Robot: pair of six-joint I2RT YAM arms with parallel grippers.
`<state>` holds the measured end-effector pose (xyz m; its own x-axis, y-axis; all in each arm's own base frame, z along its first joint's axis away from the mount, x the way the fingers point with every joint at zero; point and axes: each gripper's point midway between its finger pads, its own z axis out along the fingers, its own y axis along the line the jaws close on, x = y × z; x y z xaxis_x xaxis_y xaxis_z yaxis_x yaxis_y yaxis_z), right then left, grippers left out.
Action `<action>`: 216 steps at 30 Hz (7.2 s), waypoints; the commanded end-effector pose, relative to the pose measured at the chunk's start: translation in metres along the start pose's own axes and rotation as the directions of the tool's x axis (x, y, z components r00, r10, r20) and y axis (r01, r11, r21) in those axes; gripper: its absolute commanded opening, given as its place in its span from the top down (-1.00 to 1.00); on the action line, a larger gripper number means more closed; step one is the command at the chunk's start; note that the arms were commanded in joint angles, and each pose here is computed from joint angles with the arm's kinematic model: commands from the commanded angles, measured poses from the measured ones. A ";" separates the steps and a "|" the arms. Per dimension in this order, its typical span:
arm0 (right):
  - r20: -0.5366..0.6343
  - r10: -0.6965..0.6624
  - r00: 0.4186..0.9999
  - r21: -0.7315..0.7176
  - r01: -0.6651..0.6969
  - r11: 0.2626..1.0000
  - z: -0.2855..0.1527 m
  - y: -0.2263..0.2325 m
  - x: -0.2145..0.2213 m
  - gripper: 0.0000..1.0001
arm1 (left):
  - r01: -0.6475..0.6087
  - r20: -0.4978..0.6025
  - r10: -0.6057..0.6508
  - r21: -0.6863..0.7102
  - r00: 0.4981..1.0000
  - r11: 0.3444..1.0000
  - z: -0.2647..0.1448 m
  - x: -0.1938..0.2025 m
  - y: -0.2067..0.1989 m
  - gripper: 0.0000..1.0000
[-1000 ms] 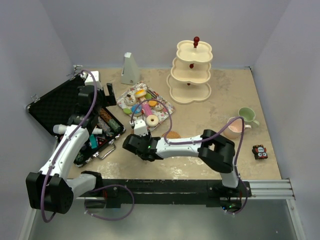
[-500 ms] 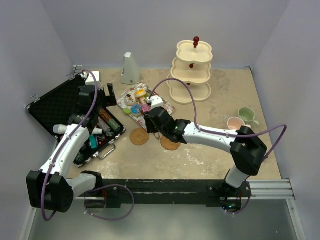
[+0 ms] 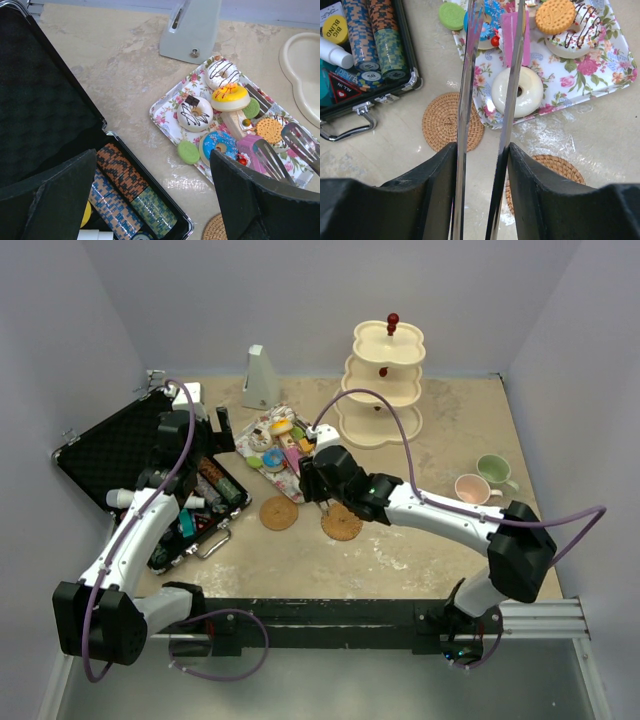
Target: Serve the afternoon tea
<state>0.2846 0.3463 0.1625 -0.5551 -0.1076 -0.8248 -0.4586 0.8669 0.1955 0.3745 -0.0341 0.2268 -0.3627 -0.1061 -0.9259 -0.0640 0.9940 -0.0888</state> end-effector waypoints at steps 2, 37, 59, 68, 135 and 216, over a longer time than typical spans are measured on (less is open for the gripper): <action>-0.013 0.035 0.999 -0.053 -0.036 0.998 -0.020 -0.004 -0.008 0.07 | 0.021 0.024 -0.021 0.017 0.999 1.000 -0.001 -0.008 -0.003 -0.99; -0.115 0.193 0.975 -0.053 -0.200 0.978 -0.033 -0.022 0.048 -0.15 | 0.015 -0.003 -0.015 0.016 1.000 1.000 0.004 0.000 -0.003 -0.99; -0.158 0.201 0.967 -0.028 -0.208 0.978 -0.025 -0.029 0.064 -0.19 | 0.020 -0.018 -0.019 0.046 1.000 0.999 0.006 0.003 -0.009 -0.99; -0.174 0.183 0.968 -0.018 -0.189 0.982 -0.024 -0.031 0.066 -0.17 | 0.022 -0.019 -0.021 0.049 1.000 0.999 0.006 0.003 -0.010 -0.99; 0.170 0.276 0.946 0.179 -0.306 0.935 0.012 -0.207 -0.036 0.46 | 0.029 0.264 -0.060 0.119 0.963 0.992 -0.010 -0.089 -0.026 -0.99; 0.107 0.185 0.977 -0.147 -0.168 0.975 0.029 -0.033 -0.084 -0.14 | 0.040 0.233 -0.060 0.090 0.971 0.995 0.001 -0.075 -0.022 -0.99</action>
<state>0.3581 0.3243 0.1849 -0.5841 0.0941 -0.8062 -0.4131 0.8205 0.3950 0.4018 -0.0484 0.2869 -0.1790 -0.1662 -0.9697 -0.0002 0.9856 -0.1689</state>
